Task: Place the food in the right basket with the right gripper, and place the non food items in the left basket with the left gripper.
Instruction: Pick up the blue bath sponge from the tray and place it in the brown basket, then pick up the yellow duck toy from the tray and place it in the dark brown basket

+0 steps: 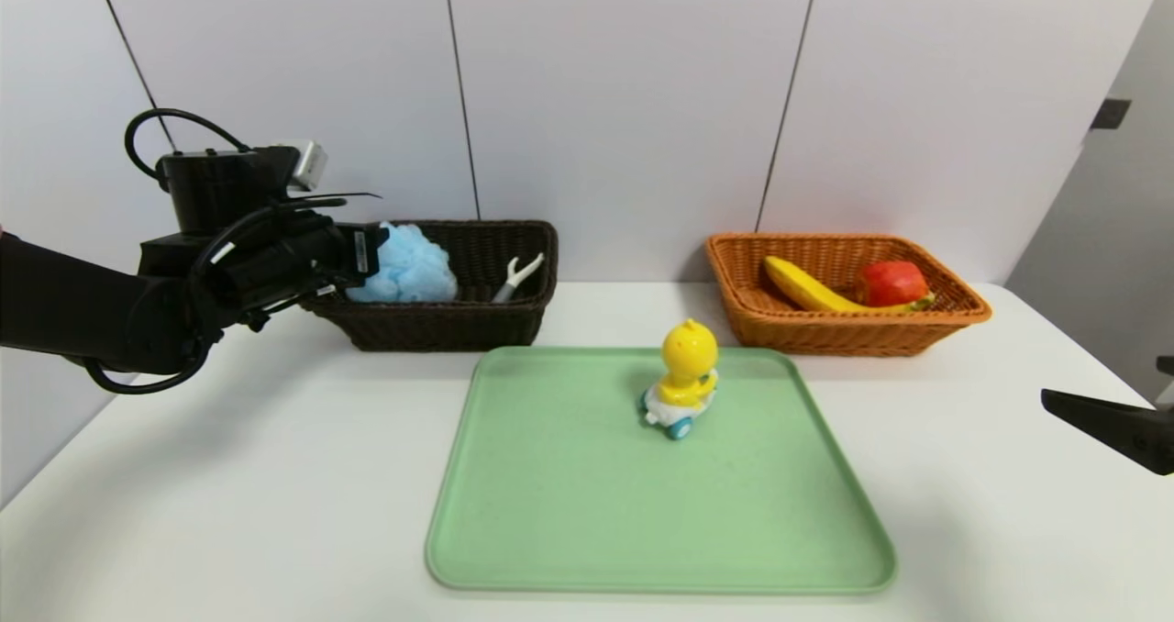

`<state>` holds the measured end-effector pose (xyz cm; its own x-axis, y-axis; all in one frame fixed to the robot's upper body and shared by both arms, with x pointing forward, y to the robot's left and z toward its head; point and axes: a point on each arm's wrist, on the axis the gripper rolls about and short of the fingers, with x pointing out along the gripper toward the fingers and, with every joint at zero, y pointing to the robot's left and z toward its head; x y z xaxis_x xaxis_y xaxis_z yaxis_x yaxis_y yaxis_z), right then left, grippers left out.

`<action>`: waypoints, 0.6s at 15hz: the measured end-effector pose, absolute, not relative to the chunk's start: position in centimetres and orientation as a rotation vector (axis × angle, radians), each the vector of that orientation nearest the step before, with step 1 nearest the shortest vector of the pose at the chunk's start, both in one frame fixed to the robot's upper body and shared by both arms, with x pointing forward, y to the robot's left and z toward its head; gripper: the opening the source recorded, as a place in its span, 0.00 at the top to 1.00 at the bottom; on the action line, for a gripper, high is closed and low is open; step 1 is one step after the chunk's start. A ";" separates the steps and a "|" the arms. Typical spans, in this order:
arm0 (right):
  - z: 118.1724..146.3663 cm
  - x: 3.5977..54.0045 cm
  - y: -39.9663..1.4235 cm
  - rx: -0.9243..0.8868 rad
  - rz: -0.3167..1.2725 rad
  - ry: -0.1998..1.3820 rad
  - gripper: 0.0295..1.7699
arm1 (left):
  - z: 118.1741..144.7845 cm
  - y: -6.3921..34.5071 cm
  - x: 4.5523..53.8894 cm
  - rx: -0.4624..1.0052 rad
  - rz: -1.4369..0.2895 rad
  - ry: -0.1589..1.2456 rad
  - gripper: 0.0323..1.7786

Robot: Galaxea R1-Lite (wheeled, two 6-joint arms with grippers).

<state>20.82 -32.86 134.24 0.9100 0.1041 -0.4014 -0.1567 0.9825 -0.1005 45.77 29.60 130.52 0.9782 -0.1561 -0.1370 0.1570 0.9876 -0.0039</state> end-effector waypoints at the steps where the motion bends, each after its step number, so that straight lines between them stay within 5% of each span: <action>1: 134.3 21.0 -32.9 -0.131 0.135 0.403 0.04 | 130.3 29.6 45.9 0.007 -0.152 0.145 0.55; 5: 134.2 21.4 -32.8 -0.132 0.135 0.401 0.04 | 131.2 29.6 45.5 0.002 -0.156 0.117 0.35; 9: 133.8 21.8 -32.8 -0.133 0.138 0.423 0.04 | 136.5 26.3 42.9 -0.027 -0.266 -0.042 0.23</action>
<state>21.76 -32.79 133.79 0.9028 0.1053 -0.4171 -0.1606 0.9820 -0.0998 42.95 26.29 136.48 0.9639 -0.2624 0.0450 0.2636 0.9644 -0.0216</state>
